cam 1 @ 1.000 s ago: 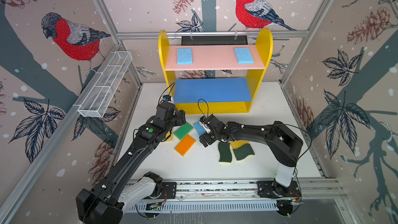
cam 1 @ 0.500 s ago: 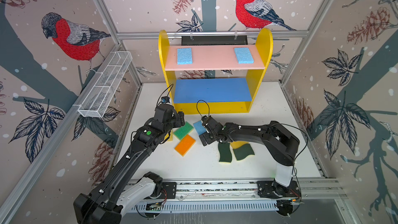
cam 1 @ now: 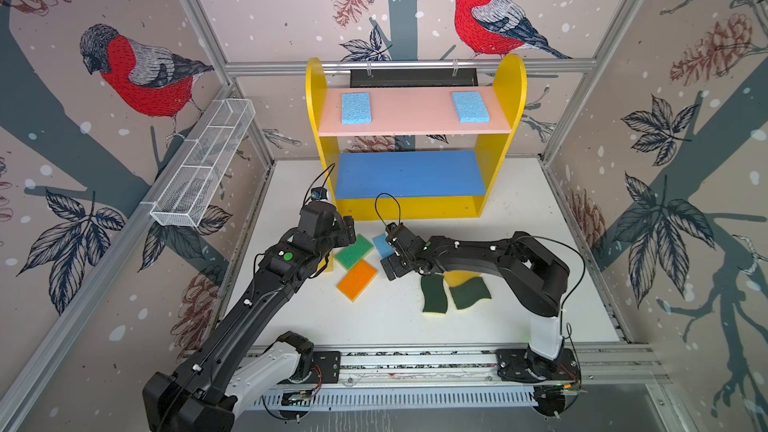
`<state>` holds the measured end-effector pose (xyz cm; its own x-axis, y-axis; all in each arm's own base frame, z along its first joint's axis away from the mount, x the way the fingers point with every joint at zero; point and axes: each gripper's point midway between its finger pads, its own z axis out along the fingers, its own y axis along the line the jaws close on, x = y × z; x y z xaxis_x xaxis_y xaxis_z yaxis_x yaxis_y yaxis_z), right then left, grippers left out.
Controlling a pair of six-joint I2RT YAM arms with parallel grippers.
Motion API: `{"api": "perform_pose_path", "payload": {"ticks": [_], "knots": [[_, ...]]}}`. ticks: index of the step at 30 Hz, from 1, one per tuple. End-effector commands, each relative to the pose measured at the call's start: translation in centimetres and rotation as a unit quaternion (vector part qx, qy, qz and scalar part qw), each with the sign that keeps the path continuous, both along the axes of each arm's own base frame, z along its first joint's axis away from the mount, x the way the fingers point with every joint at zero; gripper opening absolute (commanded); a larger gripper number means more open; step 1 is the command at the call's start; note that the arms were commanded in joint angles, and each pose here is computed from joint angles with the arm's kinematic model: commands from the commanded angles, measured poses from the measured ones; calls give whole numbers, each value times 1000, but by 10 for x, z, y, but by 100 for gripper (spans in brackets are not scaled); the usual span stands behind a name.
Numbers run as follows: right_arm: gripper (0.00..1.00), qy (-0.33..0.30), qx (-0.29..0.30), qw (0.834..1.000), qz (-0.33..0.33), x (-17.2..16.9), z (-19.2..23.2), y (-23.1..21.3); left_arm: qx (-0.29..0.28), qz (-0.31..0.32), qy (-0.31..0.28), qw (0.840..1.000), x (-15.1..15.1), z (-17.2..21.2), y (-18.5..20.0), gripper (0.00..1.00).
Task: Place and organize the cleaning sponges onto the shelf
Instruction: 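Close the right gripper on the light-blue sponge's end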
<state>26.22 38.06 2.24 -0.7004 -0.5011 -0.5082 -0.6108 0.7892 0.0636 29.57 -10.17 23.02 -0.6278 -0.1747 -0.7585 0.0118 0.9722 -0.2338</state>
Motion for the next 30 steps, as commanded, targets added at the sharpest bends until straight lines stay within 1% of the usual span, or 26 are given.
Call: {"api": "perform_pose_path", "payload": {"ticks": [1,8,14,22,25,30], "knots": [[100,-1,-10,1000,-6,1,-3,0,8,5,0,1000,0,-1,3,78],[100,5,-28,1000,-11,0,-15,-1,7,9,-3,1000,2,-1,4,78],[96,8,-36,999,-18,0,-20,-4,8,4,2,1000,5,-5,1,78],[87,16,-50,999,-13,-3,-29,-3,12,8,-6,1000,3,1,4,78],[79,14,-57,998,-10,-4,-28,-5,12,9,-8,1000,4,1,4,78],[72,9,-60,998,-9,-2,-26,-8,12,10,-14,1000,3,4,5,77]]}}
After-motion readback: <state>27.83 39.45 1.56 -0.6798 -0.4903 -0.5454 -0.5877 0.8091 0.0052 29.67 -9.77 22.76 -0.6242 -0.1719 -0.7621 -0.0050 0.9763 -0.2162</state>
